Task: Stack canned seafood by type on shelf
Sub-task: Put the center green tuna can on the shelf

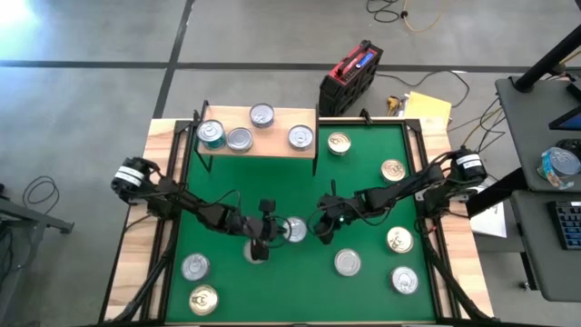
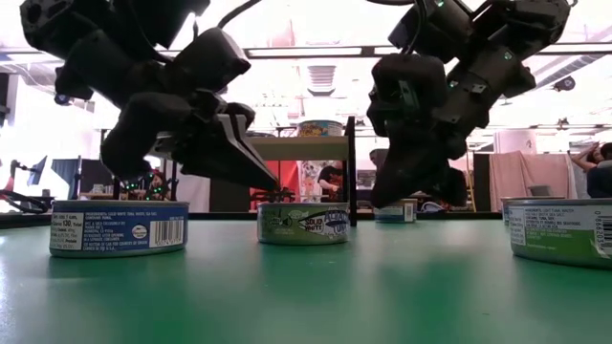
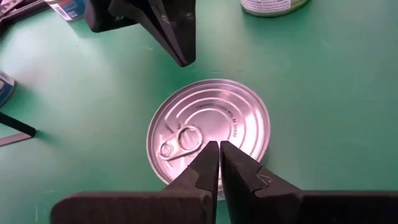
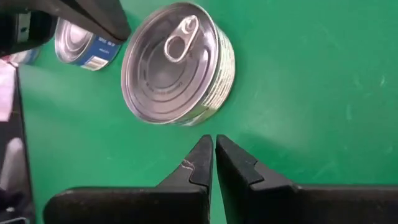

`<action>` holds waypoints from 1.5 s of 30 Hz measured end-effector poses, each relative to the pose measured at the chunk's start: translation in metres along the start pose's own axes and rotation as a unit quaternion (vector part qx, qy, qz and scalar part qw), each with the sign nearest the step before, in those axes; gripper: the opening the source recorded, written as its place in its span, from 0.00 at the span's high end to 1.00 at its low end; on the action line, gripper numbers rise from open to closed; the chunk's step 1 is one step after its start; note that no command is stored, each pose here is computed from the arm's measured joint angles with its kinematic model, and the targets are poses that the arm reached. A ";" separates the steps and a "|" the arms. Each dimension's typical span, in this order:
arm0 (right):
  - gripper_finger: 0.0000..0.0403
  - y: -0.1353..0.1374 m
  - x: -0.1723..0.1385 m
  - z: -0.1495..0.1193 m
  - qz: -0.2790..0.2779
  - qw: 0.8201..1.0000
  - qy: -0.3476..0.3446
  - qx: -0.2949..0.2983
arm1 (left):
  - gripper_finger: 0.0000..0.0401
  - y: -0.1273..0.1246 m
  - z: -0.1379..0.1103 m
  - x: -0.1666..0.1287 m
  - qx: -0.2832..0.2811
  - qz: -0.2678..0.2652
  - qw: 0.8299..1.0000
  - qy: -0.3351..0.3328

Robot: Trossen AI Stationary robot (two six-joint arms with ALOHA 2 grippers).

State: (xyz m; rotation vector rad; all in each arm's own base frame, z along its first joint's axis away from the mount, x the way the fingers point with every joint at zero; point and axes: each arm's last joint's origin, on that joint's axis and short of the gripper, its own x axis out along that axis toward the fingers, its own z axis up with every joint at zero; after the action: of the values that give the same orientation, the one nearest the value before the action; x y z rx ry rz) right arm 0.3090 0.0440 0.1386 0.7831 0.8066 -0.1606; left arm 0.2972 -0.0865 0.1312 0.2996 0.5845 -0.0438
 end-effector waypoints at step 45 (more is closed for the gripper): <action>0.19 -0.016 0.024 0.018 0.047 0.997 -0.047 0.033 | 1.00 -0.004 -0.015 -0.003 -0.054 -0.004 0.997 0.051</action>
State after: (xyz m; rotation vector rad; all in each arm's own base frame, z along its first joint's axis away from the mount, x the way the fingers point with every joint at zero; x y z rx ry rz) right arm 0.3295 0.0242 0.1209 0.8668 0.6770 -0.1402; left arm 0.2860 -0.0862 0.1203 0.1954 0.6863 -0.0050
